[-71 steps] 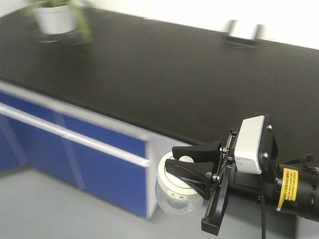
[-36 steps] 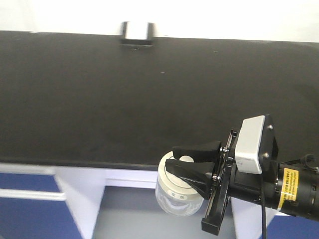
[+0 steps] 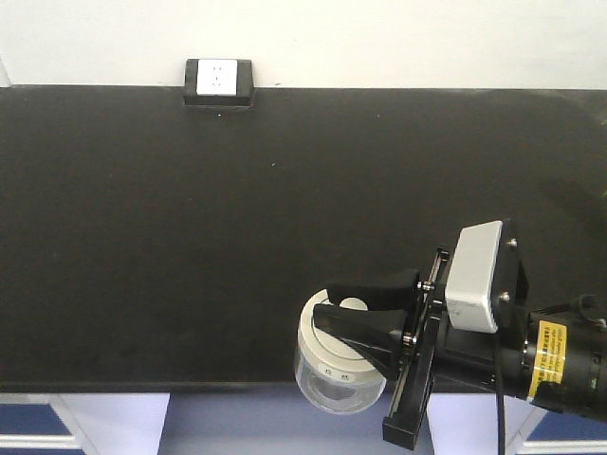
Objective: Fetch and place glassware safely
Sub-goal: 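Extend the right gripper forward and lower the jar onto the bench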
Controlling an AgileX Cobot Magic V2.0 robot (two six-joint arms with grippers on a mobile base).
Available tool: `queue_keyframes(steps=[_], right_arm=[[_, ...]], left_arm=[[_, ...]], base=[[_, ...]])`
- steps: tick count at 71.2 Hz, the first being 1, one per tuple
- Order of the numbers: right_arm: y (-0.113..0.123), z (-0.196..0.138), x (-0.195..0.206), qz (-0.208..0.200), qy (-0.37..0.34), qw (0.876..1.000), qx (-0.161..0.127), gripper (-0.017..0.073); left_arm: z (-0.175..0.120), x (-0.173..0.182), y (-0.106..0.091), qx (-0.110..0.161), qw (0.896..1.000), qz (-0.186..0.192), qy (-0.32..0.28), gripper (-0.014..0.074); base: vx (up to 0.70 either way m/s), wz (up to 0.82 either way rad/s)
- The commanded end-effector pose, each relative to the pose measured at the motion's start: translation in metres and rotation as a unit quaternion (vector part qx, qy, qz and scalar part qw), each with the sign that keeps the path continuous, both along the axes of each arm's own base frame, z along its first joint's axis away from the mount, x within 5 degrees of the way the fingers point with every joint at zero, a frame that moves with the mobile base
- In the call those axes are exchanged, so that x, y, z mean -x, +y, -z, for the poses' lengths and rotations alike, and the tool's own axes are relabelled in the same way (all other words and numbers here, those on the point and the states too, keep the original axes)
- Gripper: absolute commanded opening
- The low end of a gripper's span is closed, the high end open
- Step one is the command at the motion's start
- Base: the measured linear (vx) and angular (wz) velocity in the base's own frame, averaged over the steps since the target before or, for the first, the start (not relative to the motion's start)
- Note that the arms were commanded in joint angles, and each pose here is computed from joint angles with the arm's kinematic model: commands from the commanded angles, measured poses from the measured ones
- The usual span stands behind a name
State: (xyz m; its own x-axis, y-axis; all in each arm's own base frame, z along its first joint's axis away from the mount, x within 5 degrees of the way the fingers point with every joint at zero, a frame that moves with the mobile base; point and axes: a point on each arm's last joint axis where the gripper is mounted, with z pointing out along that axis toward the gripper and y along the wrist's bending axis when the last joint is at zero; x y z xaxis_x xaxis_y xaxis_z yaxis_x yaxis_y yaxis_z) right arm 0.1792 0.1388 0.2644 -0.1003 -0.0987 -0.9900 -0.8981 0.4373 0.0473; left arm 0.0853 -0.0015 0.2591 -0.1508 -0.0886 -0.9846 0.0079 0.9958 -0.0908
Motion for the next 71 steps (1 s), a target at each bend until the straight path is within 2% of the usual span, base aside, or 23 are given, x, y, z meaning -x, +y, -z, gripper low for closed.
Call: queue_keyframes(steps=[1, 32, 71], right_arm=[[0.0006, -0.0205, 0.0005, -0.007, -0.026, 0.998, -0.05, -0.0001], [0.0006, -0.0205, 0.0005, -0.007, -0.026, 0.998, -0.05, -0.0001], [0.0006, -0.0205, 0.0005, -0.007, -0.025, 0.998, -0.05, -0.0001]], left_arm=[[-0.0136, -0.0015, -0.0024, 0.008, 0.999, 0.012, -0.038, -0.0007], [-0.0136, -0.0015, -0.0024, 0.008, 0.999, 0.012, -0.038, -0.0007], [-0.0136, -0.0015, -0.0024, 0.008, 0.999, 0.012, -0.038, -0.0007]], base=[[0.21, -0.01], [0.15, 0.0], [0.03, 0.02]])
